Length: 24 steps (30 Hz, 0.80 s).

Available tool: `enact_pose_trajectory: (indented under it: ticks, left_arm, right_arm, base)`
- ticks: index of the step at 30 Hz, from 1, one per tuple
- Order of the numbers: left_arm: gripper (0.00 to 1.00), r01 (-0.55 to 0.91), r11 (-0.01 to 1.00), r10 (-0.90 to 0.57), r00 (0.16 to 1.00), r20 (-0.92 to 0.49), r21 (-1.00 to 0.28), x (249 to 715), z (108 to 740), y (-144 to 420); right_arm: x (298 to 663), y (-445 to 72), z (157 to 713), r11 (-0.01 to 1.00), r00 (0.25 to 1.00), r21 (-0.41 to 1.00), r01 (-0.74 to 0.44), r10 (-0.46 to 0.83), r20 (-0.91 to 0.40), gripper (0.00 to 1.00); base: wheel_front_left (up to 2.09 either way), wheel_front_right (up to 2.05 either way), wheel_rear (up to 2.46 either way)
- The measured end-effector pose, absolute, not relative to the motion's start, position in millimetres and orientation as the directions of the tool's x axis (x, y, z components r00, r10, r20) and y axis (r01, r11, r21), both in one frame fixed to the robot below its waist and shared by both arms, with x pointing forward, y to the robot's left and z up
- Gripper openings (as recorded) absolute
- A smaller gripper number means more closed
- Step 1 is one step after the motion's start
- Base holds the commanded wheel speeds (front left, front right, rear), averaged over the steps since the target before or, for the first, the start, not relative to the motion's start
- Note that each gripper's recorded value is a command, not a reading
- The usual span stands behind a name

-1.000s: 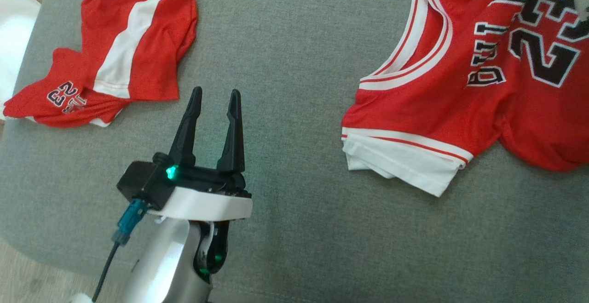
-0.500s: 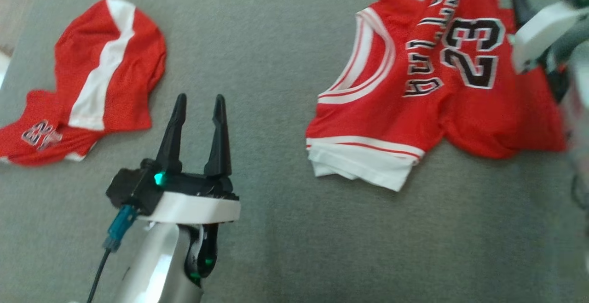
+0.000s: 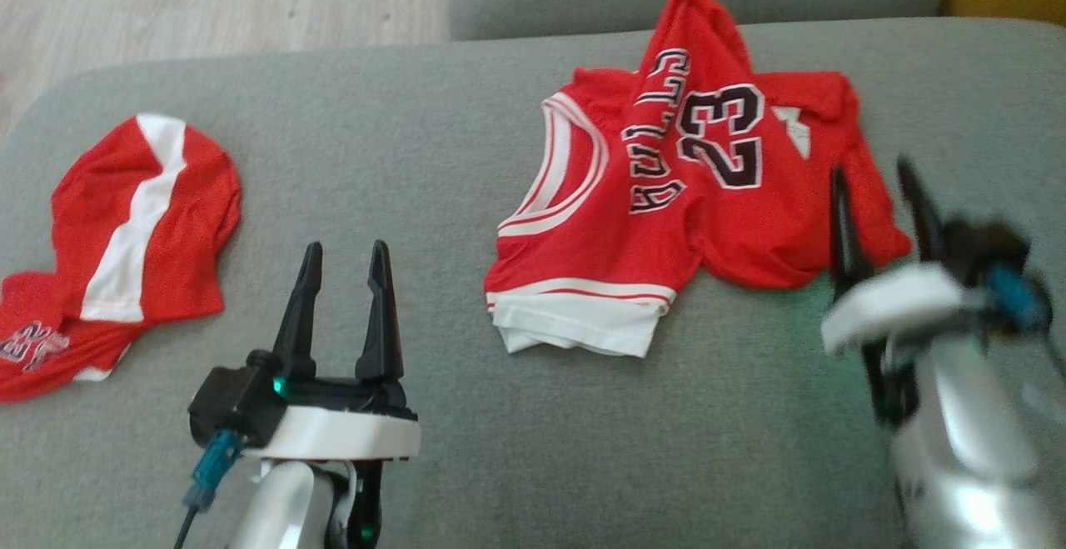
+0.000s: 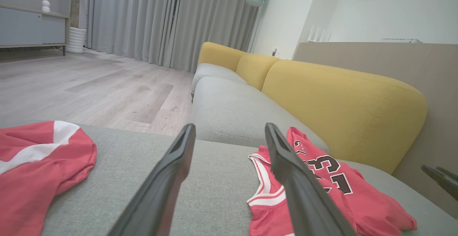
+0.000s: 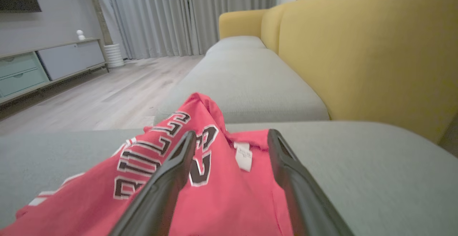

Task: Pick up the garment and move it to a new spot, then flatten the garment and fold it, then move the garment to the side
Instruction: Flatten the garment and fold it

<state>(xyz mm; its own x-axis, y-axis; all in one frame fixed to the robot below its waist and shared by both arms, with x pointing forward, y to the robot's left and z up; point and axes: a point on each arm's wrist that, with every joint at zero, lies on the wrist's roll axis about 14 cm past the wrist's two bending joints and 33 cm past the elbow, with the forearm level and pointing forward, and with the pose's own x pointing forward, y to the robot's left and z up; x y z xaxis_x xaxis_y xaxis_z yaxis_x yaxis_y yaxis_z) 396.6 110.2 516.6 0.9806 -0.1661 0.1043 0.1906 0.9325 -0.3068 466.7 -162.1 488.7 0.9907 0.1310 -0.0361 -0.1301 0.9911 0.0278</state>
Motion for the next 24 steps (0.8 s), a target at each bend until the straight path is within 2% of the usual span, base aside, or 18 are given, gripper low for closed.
enact_pose_trajectory:
  ticks: [4,8,17,21,24]
  left_arm:
    - [1.0,0.212,0.928,-0.186,0.976,0.113,-0.307,393,520,103]
    - [1.0,0.223,0.925,-0.199,0.974,0.106,-0.309,391,517,99]
    - [1.0,0.24,0.924,-0.234,0.971,0.056,-0.299,394,499,90]
    - [1.0,0.28,0.92,-0.307,0.95,-0.059,-0.274,392,464,69]
    - [1.0,0.372,0.89,-0.417,0.898,-0.143,-0.263,389,444,39]
  right_arm:
    - [427,-180,464,0.996,0.994,0.068,-0.057,0.063,-0.086,1.0]
    - [404,-194,447,0.995,0.992,0.103,-0.001,0.014,-0.126,1.0]
    - [403,-191,448,0.99,0.993,0.144,0.003,0.014,-0.115,1.0]
    - [405,-196,450,0.99,0.994,0.14,0.014,0.002,-0.107,1.0]
    - [403,-200,448,0.99,0.994,0.138,0.023,-0.008,-0.113,1.0]
  base:
    - [0.0,0.0,0.0]
    - [0.0,0.0,0.0]
    - [0.0,0.0,0.0]
    - [0.0,0.0,0.0]
    - [0.0,0.0,0.0]
